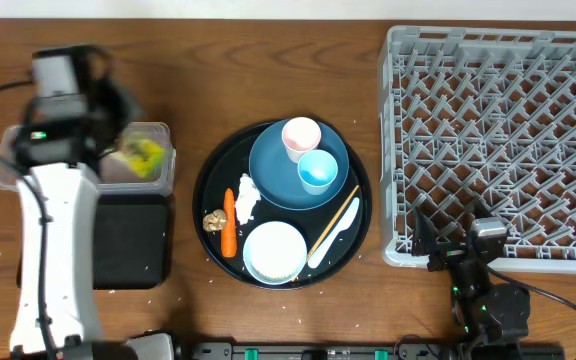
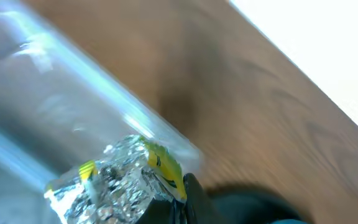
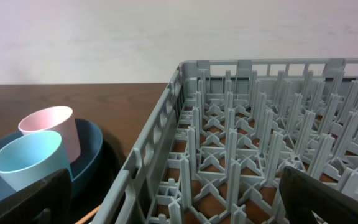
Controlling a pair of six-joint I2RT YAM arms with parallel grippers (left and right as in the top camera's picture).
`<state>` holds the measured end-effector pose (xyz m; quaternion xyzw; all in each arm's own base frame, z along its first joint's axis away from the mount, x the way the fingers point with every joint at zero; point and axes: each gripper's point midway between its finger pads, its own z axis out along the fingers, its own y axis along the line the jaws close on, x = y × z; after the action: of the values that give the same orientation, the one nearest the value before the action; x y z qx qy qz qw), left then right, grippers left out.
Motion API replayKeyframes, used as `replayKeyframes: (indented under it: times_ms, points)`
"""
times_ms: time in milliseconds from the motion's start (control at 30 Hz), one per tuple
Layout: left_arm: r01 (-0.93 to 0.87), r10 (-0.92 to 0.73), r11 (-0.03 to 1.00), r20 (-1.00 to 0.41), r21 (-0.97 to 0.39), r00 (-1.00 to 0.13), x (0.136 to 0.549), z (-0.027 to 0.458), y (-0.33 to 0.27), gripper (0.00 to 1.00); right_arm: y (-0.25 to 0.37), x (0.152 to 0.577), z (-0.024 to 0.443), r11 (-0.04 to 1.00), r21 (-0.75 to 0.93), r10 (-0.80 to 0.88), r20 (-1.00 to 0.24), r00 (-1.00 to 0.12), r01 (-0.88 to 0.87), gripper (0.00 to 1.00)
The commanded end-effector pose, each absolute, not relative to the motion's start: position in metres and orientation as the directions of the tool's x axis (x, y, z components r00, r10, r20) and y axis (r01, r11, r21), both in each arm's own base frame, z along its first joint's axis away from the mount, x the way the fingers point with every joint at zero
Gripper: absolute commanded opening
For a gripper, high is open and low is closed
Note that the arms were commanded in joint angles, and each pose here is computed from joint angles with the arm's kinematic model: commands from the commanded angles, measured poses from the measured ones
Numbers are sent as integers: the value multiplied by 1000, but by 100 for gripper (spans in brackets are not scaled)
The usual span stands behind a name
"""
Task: Sort waste into correct bins and load items into the dishwasher rack
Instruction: 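Carry the wrapper left and drop it into the clear bin, then reach left gripper to the white tissue and grasp it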
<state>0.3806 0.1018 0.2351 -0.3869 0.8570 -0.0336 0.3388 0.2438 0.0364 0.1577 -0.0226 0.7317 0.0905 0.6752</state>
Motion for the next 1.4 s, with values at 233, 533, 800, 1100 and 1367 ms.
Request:
replayKeyframes:
  times_ms: [233,533,800,1100,1367]
  points:
    - [-845,-906,340,-385,-412,-176,360,186,211,6,34,244,157,984,107,95,-992,-88,-145,99]
    - [-842,-926,316,-334,-437,-174,390,138,233,6,34,244,157,984,107,95,-992,-88,-145,99]
    - [-832,-914,329,-372,-447,-162,400,136,242,72,34,244,157,984,107,95,-992,-88,-145,99]
    - [-792,-877,432,-408,-431,-255,396,158,224,71,34,244,157,984,107,95,-992,-88,-145,99]
    - [-648,-756,651,-409,-395,-511,397,192,109,63,34,244,157,984,107,95,-992,-89,-145,99]
